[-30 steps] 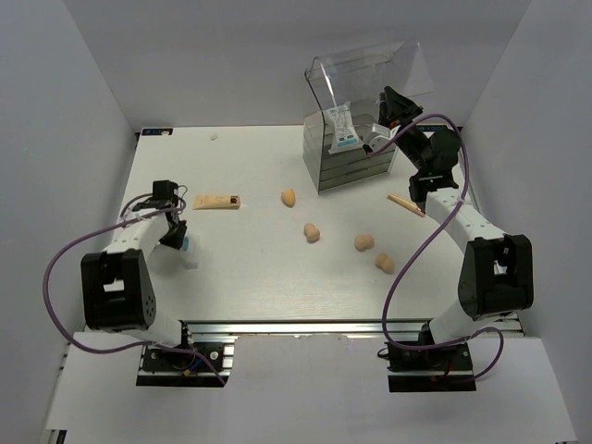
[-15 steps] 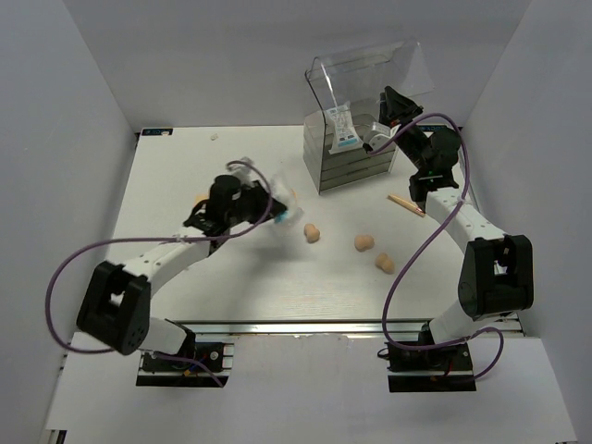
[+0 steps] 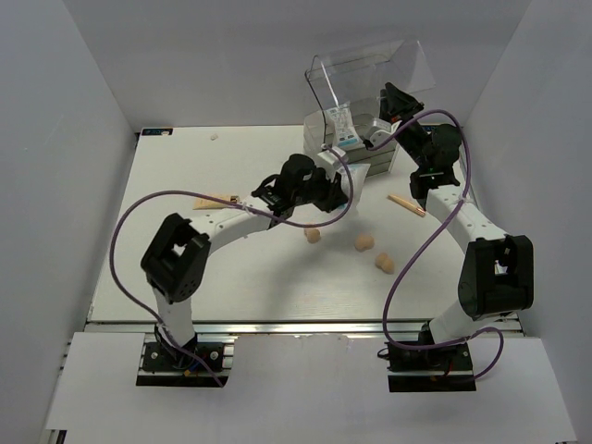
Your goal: Organize the makeup
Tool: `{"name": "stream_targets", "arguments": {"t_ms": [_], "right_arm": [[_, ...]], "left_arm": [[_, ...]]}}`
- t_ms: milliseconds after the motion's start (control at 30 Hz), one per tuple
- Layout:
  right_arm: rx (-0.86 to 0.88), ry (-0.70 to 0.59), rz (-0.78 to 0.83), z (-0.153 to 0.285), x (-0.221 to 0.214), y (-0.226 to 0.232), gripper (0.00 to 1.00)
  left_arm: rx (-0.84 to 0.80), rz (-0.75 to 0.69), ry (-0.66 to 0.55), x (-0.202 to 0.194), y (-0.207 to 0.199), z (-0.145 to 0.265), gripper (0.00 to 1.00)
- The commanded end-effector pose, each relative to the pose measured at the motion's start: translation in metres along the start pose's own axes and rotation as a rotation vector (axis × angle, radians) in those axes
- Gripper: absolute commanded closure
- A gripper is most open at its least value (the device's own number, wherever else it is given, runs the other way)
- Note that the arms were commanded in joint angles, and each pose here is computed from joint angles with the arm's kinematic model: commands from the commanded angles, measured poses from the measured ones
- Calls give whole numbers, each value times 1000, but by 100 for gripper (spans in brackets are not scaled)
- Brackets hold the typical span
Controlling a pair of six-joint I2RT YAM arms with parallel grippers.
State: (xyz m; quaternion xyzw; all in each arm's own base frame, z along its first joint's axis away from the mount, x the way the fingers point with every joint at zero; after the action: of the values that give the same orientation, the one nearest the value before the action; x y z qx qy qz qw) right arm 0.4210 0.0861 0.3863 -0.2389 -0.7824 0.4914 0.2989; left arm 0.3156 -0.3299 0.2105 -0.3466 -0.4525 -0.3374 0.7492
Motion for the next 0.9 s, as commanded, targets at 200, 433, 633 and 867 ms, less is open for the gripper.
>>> {"name": "stream_targets", "arguments": {"t_ms": [200,433,633,867], "right_arm": [[-92,21,-7,-2,4,-30,72],[-99,29,-8,-4,2,-31,72],[-99,27,-8,-5,1,-31,72],[-99,26,-9,-7,1,-32,72]], "left_arm": [[303,-102,-313,68,20,-44,100],[433,-322,-379,72,7,-49,100],[587,-391,-449,89,8,-58,100],[800,-398,-466,94,26,-75,100]]}}
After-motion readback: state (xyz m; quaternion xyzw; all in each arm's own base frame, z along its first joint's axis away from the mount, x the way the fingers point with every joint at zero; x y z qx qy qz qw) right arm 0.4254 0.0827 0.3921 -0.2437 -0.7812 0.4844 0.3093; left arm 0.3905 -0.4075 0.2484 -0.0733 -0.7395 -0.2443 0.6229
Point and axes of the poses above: each gripper's point midway between its finger pads, its own z axis back along the fingers, its own y axis along the line the jaws close on, x = y × z, the point moved 9 cm from there along z, back along the fingers, and after that the axes turned 3 degrees about -z, right-handed, at the moved point
